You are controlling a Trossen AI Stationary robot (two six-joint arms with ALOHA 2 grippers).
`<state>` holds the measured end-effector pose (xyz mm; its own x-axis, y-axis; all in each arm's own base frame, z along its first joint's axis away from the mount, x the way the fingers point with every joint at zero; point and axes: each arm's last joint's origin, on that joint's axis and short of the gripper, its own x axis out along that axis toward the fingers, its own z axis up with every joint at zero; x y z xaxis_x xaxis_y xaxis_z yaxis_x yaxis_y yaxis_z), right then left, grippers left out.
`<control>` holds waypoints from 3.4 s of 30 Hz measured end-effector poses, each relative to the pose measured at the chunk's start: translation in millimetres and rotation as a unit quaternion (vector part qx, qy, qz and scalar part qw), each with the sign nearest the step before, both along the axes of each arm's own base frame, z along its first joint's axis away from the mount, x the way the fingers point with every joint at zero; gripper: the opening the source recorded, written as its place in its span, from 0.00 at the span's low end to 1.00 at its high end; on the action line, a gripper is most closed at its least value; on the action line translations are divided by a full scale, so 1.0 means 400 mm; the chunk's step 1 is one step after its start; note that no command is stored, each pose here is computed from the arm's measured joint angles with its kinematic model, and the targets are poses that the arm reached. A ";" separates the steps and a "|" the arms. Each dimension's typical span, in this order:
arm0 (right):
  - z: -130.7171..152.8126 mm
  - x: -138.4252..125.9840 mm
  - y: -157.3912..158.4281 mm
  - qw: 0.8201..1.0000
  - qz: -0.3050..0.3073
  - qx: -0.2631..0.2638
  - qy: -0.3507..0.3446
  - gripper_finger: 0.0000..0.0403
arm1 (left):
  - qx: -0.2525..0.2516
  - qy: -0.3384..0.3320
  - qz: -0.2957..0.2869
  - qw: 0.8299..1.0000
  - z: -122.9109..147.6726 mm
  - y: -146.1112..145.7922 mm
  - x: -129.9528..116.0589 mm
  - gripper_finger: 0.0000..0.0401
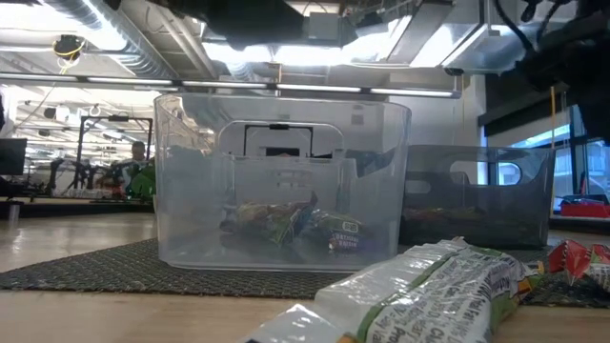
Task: Pick and place Granola Bars by type
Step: Put the yellow granola bar into the gray bin
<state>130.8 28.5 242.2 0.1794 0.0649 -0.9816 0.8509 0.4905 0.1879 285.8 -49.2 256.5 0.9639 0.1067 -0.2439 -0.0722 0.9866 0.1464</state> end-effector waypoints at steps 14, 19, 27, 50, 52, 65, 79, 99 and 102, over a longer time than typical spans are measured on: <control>0.000 -0.002 0.013 0.997 0.076 -0.024 -0.007 0.50 | 0.001 -0.021 0.019 1.000 0.008 0.004 -0.007 0.38; 0.000 -0.004 0.021 0.998 0.044 0.037 0.006 0.50 | 0.001 -0.019 0.019 1.000 0.007 0.004 -0.007 0.38; -0.013 0.005 0.029 0.999 0.015 0.031 0.040 0.50 | 0.002 -0.016 0.019 1.000 0.005 0.004 -0.007 0.38; -0.119 0.067 0.118 0.982 -0.002 -0.007 0.187 0.50 | 0.028 -0.013 0.018 0.999 0.005 0.005 -0.007 0.38; -0.127 0.068 0.133 0.981 -0.014 -0.007 0.192 0.50 | 0.028 -0.013 0.017 0.999 0.005 0.005 -0.007 0.38; -0.168 0.047 0.210 0.970 -0.060 -0.052 0.228 0.50 | 0.028 -0.012 0.017 0.999 0.005 0.005 -0.007 0.38; -0.175 0.043 0.216 0.965 -0.091 -0.070 0.237 0.70 | 0.028 -0.012 0.017 0.999 0.005 0.005 -0.007 0.38; -0.245 0.081 0.249 0.954 -0.175 -0.072 0.234 0.70 | 0.041 -0.014 0.014 0.999 0.007 0.005 -0.006 0.38; -0.256 0.084 0.251 0.952 -0.176 -0.077 0.240 0.70 | 0.049 -0.014 0.012 0.999 0.007 0.005 -0.006 0.38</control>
